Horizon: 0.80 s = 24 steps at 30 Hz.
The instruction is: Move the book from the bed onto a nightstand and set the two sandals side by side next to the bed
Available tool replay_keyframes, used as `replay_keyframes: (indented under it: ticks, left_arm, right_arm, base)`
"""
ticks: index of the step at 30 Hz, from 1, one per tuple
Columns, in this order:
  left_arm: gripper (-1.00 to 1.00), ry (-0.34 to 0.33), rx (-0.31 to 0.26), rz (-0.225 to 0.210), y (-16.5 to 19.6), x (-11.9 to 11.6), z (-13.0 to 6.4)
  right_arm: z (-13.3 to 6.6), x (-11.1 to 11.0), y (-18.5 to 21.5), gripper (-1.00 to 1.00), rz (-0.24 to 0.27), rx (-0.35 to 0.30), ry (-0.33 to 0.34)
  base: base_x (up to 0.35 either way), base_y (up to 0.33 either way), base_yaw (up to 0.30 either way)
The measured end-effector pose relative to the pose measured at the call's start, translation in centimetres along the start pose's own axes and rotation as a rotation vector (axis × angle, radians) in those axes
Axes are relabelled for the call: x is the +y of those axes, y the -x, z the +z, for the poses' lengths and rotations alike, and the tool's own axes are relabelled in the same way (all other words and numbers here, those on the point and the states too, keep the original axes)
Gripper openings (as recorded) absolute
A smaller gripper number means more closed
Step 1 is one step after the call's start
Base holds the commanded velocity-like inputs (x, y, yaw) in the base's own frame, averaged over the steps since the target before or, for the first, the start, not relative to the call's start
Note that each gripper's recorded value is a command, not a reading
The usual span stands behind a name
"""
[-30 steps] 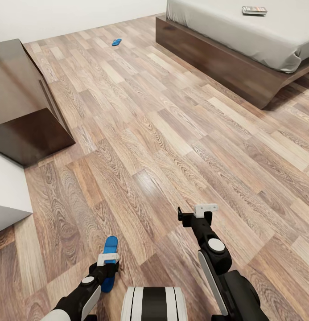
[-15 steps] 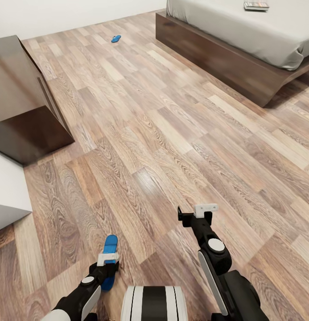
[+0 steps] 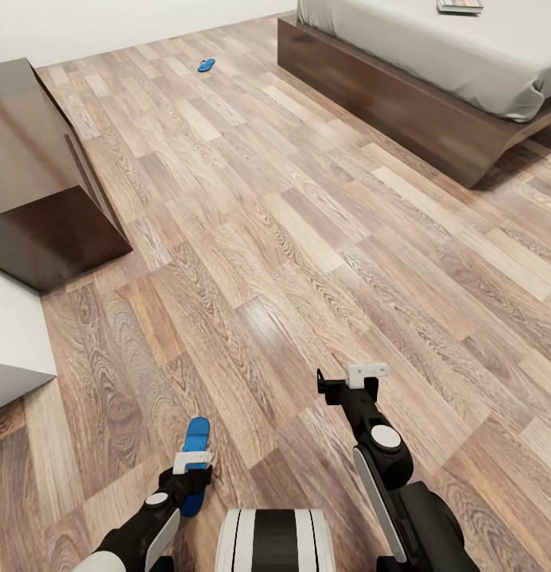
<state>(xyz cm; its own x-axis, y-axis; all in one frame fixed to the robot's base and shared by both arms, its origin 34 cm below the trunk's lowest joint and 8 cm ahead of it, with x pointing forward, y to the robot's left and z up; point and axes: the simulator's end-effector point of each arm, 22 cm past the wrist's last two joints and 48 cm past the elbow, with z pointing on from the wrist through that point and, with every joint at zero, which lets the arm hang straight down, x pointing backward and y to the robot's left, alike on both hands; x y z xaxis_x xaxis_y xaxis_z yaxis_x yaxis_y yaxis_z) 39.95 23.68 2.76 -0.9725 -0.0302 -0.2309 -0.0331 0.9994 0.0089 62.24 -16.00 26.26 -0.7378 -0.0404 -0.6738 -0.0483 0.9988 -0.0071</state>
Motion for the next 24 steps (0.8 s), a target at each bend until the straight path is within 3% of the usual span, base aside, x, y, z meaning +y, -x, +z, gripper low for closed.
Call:
replay_keyframes:
  ticks: [24]
  left_arm:
    - [1.00,0.002,0.015,0.000,-0.80,0.05,0.37]
  right_arm:
    - [0.41,0.02,-0.91,1.00,0.001,0.016,0.001]
  base:
    - [0.000,0.000,0.000]
